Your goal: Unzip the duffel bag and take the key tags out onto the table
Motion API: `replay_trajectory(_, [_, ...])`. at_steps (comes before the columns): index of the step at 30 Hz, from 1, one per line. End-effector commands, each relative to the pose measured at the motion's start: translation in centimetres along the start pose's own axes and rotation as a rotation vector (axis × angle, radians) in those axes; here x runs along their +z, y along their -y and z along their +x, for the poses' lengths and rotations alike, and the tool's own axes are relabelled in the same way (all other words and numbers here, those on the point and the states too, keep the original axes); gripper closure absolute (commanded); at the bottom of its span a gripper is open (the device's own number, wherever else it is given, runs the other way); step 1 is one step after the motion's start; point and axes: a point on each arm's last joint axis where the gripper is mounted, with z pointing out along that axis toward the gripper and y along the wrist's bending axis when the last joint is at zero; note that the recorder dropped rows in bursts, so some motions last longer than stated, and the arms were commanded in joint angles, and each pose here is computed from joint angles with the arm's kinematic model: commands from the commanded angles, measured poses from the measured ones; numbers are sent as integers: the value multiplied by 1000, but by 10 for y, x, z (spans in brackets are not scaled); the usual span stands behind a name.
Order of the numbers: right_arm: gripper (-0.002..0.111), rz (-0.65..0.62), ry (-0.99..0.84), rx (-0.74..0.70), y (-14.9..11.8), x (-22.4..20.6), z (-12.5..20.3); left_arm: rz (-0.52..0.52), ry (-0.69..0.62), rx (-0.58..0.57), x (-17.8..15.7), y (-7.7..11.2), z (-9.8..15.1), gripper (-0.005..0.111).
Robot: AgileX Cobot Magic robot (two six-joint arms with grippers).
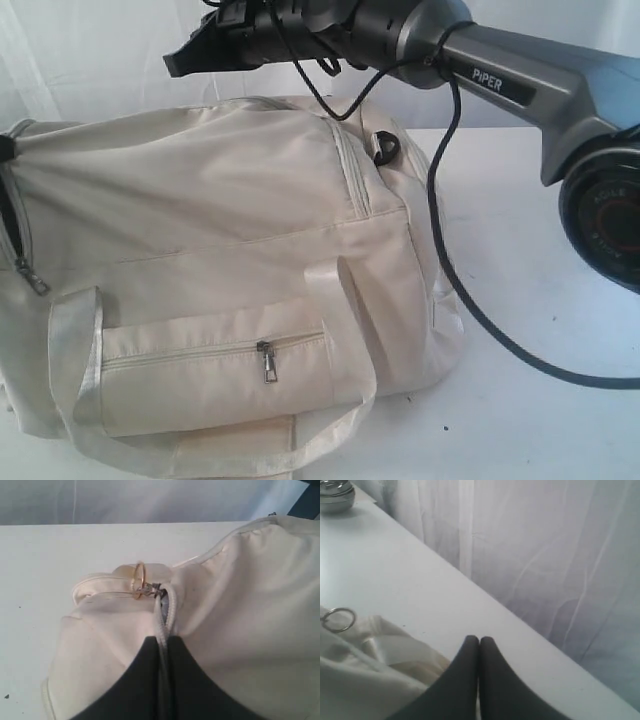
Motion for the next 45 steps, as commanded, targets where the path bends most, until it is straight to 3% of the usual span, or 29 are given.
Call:
replay_trajectory(1, [108, -103, -70, 29, -9, -4, 2, -8, 6, -6, -1, 12, 2, 107])
replay_trajectory(11, [105, -421, -269, -74, -39, -58, -21, 10, -37, -81, -8, 37, 35, 107])
replay_trajectory(15, [105, -319, -238, -188, -25, -92, -46, 38, -77, -125, -5, 50, 55, 107])
replay_trajectory(20, [105, -183, -313, -247, 6, -128, -42, 121, -150, -118, 8, 74, 79, 107])
replay_trajectory(25, [105, -58, -324, -198, 44, -150, -29, 175, -186, -96, 16, 88, 86, 107])
replay_trajectory(30, [105, 103, -304, -115, 91, -151, 0, 180, -191, -100, 17, 89, 88, 107])
replay_trajectory(38, [108, 321, -16, 77, 138, -112, 22, 180, -190, -94, 17, 89, 88, 107])
replay_trajectory(41, [108, 284, 27, 192, 142, -97, 29, 181, -190, -87, 17, 89, 88, 107])
replay_trajectory(45, [108, 6, -40, 242, 124, -80, 41, 182, -189, -77, 17, 89, 88, 107])
